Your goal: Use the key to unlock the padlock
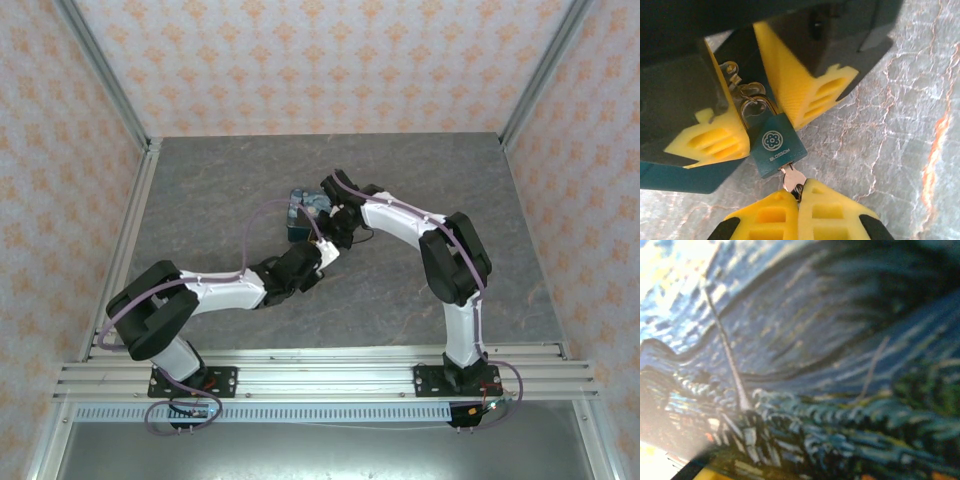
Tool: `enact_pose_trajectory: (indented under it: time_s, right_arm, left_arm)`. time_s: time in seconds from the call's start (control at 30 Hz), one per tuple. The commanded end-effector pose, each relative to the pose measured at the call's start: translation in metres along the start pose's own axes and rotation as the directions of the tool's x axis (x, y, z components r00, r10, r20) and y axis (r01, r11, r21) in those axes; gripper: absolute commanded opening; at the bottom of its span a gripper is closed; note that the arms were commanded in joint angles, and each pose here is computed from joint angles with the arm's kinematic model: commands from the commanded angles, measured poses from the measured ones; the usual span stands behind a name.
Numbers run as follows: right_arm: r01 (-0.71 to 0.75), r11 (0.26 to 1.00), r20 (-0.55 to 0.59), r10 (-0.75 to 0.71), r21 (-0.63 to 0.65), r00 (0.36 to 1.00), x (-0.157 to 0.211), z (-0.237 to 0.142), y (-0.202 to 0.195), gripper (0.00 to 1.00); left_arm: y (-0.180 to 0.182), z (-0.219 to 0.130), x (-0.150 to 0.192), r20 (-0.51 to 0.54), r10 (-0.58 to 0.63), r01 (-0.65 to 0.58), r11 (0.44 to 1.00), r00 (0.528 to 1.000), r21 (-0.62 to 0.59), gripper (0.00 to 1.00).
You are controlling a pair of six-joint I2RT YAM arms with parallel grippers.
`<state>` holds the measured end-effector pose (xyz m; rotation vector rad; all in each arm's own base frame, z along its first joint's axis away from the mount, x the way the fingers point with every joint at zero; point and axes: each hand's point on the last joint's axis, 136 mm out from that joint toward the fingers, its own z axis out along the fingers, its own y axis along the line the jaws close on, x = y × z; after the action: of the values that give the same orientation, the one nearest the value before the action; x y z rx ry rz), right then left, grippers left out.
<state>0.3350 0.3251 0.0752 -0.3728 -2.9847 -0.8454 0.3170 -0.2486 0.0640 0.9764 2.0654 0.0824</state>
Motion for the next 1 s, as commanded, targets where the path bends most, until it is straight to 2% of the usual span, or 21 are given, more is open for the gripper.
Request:
enact_pose_trajectory:
  time_s: [0.0,0.23,0.53,0.7,0.97]
  right_arm:
    - [0.001,0.998,-0.054,-0.004,-0.061,0.999,0.020,-0.013,0.018,0.33]
    - [0.010,0.998,0.018,-0.008,-0.064,1.000,0.013,-0.026,0.020,0.46]
    - [0.018,0.998,0.109,-0.011,-0.059,0.994,0.005,-0.045,0.022,0.50]
    - [-0.041,0.997,0.140,0.050,-0.069,0.989,0.007,-0.047,0.011,0.50]
    - [-0.078,0.995,0.112,0.086,-0.069,0.990,0.029,-0.030,0.002,0.50]
  left_arm:
    - [-0.016,-0.004,-0.002,0.044,-0.166,0.160,0.981,0.985,0.113,0.00]
    - [-0.010,-0.004,0.013,0.037,-0.309,0.303,0.946,0.950,0.116,0.00]
    - [-0.003,-0.007,0.024,0.021,-0.346,0.342,0.935,0.938,0.091,0.00]
    - [0.001,-0.008,0.022,0.030,-0.362,0.358,0.930,0.932,0.082,0.00]
    - [0.002,-0.014,0.014,0.052,-0.397,0.391,0.915,0.916,0.102,0.00]
